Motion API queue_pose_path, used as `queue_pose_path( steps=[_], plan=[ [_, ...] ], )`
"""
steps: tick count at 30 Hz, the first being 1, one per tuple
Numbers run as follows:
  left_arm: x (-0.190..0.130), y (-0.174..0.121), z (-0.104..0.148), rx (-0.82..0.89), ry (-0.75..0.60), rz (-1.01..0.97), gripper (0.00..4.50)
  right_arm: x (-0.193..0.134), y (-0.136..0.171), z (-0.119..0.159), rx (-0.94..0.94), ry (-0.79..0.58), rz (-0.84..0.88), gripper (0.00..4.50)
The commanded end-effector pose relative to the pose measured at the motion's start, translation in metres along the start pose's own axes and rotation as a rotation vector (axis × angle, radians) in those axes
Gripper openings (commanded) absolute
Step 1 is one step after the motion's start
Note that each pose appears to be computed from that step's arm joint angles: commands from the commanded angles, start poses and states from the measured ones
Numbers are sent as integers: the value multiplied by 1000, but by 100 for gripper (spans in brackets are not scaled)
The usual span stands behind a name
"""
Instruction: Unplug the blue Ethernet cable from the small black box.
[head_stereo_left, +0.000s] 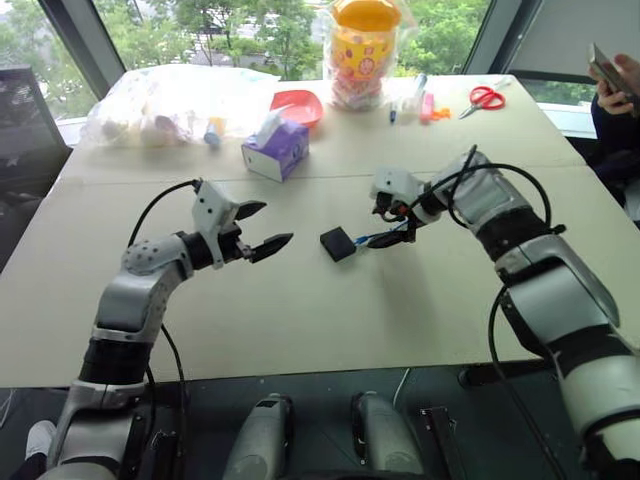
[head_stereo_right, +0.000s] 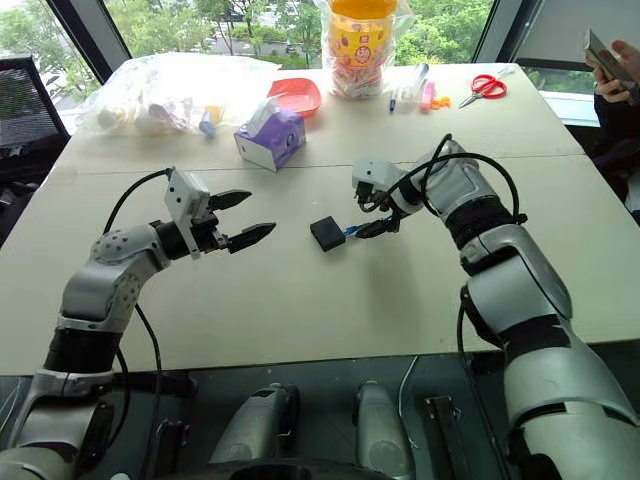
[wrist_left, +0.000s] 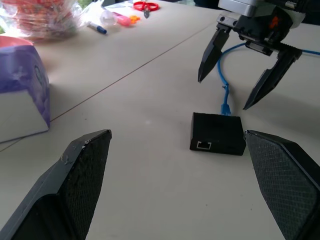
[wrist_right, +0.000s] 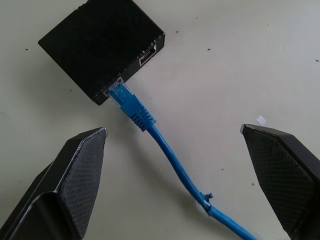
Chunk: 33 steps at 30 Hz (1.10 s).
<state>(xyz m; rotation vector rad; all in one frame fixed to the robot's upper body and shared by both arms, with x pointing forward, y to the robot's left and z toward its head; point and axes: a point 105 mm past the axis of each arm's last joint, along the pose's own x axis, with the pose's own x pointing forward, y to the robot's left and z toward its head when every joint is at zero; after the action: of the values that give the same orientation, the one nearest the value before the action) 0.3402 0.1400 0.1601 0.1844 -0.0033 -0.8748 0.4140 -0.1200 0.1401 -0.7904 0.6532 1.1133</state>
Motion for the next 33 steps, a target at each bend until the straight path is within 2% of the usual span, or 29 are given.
queue_pose_path(
  steps=[1, 2, 3, 4, 11, 14, 16, 18, 21, 23, 27, 30, 33],
  plan=[
    [-6, 1, 13, 55, -38, 28, 443, 0, -2, 7, -49, 27, 16, 450],
    [-8, 2, 12, 60, -35, 39, 443, 3, 0, 9, -63, 37, 35, 450],
    [-9, 3, 12, 63, -34, 48, 450, 6, 3, 10, -81, 52, 56, 397],
    [-10, 4, 11, 67, -34, 59, 450, 9, 6, 11, -102, 64, 76, 372],
    [-7, 9, 11, 50, -46, 85, 450, 20, 17, 24, -157, 36, 130, 24],
    [-5, 11, 11, 44, -45, 84, 450, 19, 18, 27, -172, 23, 123, 11],
    [-2, 11, 7, 19, -33, 65, 450, 14, 9, 32, -238, 1, 25, 11],
    [6, 2, 4, 6, -9, -14, 450, -2, -4, 40, -415, -76, -228, 11],
    [16, -9, 6, -75, -8, -101, 450, -37, -6, 58, -616, -217, -596, 11],
    [18, -15, 9, -136, -10, -159, 450, -53, -6, 59, -599, -268, -759, 11],
    [23, -27, 26, -269, -46, -272, 450, -67, 29, 56, -591, -367, -863, 11],
    [26, -29, 34, -282, -59, -302, 450, -68, 60, 64, -616, -492, -867, 11],
    [29, -31, 41, -294, -72, -329, 450, -64, 76, 60, -600, -512, -852, 11]
  ],
)
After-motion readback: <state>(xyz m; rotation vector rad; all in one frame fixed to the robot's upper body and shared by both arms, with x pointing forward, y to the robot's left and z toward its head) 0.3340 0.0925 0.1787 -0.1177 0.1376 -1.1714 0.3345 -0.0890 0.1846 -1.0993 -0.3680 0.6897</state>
